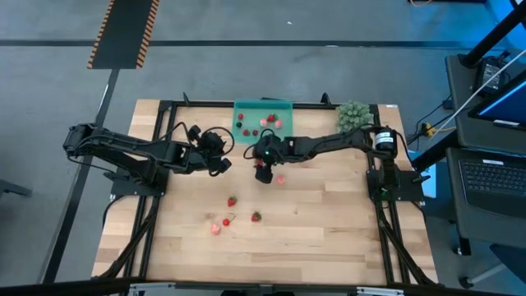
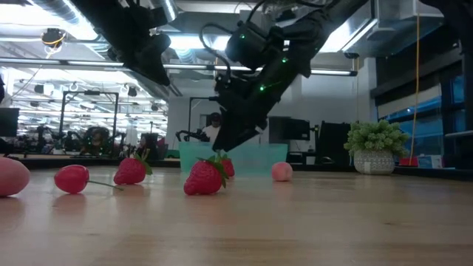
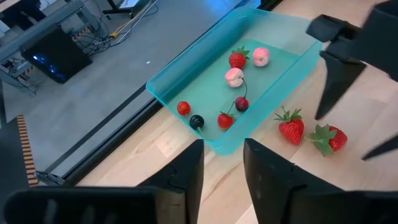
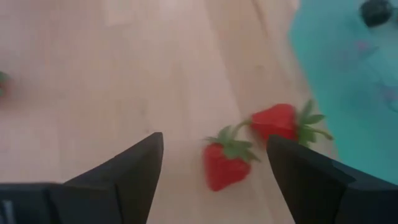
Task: Pick and placing Produce into tupperware
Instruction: Put the red strawberry into the green container
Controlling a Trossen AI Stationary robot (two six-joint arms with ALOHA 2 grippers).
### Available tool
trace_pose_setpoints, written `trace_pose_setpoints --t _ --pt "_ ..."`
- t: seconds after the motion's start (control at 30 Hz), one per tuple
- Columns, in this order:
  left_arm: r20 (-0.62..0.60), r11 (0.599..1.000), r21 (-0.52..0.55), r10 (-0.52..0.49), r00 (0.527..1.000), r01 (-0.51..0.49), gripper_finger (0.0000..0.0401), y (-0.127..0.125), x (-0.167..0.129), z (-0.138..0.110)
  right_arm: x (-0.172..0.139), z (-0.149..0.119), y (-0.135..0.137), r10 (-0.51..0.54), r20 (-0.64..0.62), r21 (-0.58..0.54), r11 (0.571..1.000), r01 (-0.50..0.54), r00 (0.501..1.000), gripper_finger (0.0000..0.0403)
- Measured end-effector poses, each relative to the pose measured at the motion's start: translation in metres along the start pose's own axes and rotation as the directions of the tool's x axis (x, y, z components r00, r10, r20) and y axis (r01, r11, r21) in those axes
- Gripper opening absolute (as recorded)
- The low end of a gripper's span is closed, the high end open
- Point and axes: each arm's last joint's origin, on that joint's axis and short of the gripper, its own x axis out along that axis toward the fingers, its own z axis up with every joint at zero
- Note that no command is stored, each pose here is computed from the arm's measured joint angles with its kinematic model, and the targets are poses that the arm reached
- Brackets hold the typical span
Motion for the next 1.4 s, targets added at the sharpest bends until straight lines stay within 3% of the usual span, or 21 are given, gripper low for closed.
trace_pose_setpoints --t 0.27,0.47,0.73,0.9,1.4 --pt "0.0 1.0 0.0 0.0 1.0 0.0 0.0115 0.0 0.0 0.0 0.0 -0.002 0.004 0.005 -0.003 0.066 0.998 -0.005 1.0 0.0289" --pt "-0.025 0.999 0.008 -0.033 0.999 0.033 0.0111 -0.001 0.0 -0.001 0.005 -0.023 0.006 -0.011 -0.062 0.025 1.0 0.013 0.998 0.0289" --pt "-0.03 0.999 0.008 -0.044 0.999 0.044 0.0102 -0.001 0.0 -0.002 0.008 -0.023 0.006 -0.032 0.035 0.018 0.999 0.031 0.999 0.0289" --pt "-0.03 0.999 0.007 -0.044 0.999 0.044 0.0103 -0.001 0.0 -0.001 0.008 -0.024 0.004 -0.1 0.038 0.007 0.995 0.1 0.994 0.0289" --pt "-0.03 0.999 0.008 -0.044 0.999 0.044 0.0114 -0.001 0.0 -0.002 0.028 -0.033 0.004 -0.106 0.036 0.012 0.994 0.106 0.994 0.0289"
